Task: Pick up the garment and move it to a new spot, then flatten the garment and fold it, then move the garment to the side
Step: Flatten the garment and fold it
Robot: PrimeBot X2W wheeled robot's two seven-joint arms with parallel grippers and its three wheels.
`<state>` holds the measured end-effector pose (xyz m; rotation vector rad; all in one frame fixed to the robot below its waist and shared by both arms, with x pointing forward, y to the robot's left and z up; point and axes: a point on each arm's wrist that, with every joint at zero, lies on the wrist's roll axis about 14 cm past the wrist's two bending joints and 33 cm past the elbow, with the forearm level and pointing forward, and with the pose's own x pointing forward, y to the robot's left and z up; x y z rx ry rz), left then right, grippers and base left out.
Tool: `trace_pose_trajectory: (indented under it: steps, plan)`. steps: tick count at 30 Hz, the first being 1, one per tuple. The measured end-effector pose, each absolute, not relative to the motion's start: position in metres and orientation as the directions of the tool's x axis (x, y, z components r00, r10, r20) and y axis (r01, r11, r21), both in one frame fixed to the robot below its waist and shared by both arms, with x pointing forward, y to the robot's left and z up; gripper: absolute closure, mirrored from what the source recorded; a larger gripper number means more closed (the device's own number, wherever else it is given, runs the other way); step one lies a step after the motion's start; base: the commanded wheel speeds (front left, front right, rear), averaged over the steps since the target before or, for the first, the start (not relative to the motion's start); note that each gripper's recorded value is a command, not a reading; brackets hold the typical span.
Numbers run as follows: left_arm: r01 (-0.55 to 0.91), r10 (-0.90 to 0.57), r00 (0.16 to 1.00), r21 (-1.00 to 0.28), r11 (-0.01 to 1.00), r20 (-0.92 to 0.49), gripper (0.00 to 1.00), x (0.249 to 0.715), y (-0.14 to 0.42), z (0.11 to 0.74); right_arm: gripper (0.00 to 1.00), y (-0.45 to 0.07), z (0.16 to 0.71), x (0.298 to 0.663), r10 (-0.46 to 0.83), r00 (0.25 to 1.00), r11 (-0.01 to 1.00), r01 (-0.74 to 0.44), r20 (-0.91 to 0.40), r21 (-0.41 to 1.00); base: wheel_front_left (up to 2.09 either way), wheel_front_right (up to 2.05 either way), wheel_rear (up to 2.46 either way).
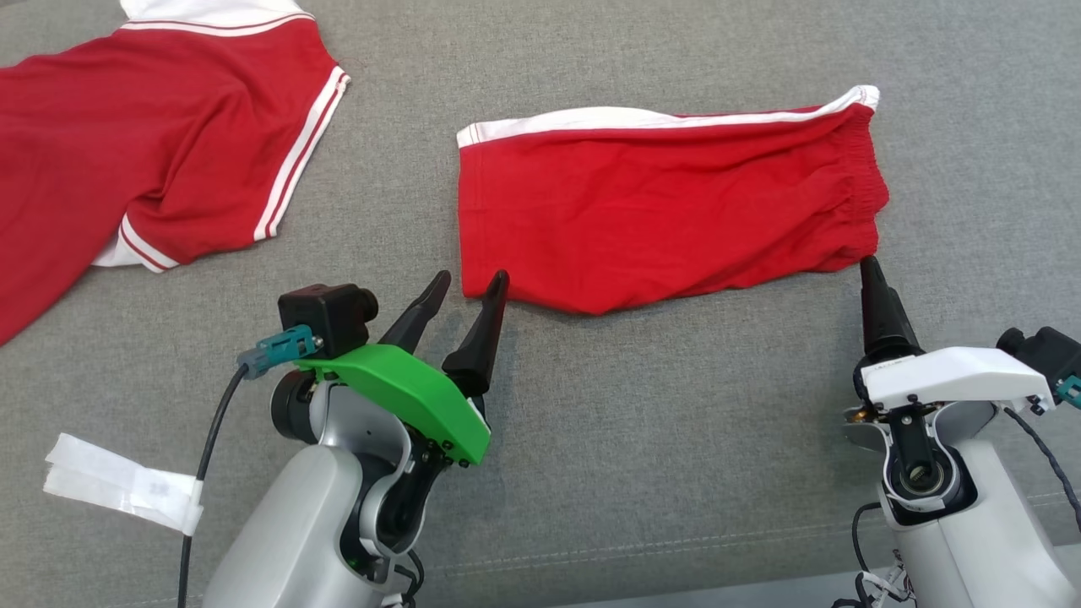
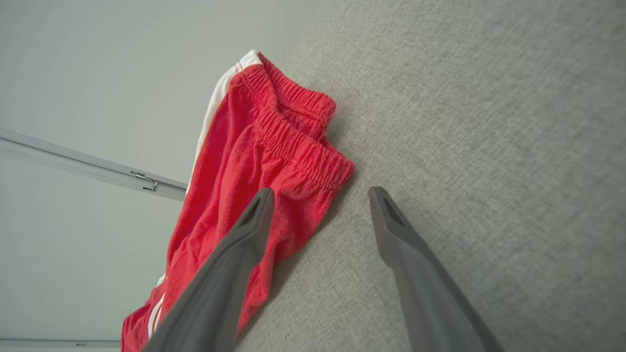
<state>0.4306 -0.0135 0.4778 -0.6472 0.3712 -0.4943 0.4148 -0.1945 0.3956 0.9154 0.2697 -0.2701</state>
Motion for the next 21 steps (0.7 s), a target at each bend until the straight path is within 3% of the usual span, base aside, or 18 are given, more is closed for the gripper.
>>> trace_pose_trajectory:
  steps: [21]
  plan:
    - [0.305, -0.51, 0.841, -0.621, 0.722, -0.179, 0.0, 0.431, 0.0, 0.476, 0.0, -0.174, 0.382, 0.445, -0.061, 0.931, 0.524, 0.338, -0.361, 0.782, 0.0, 0.0, 0.0]
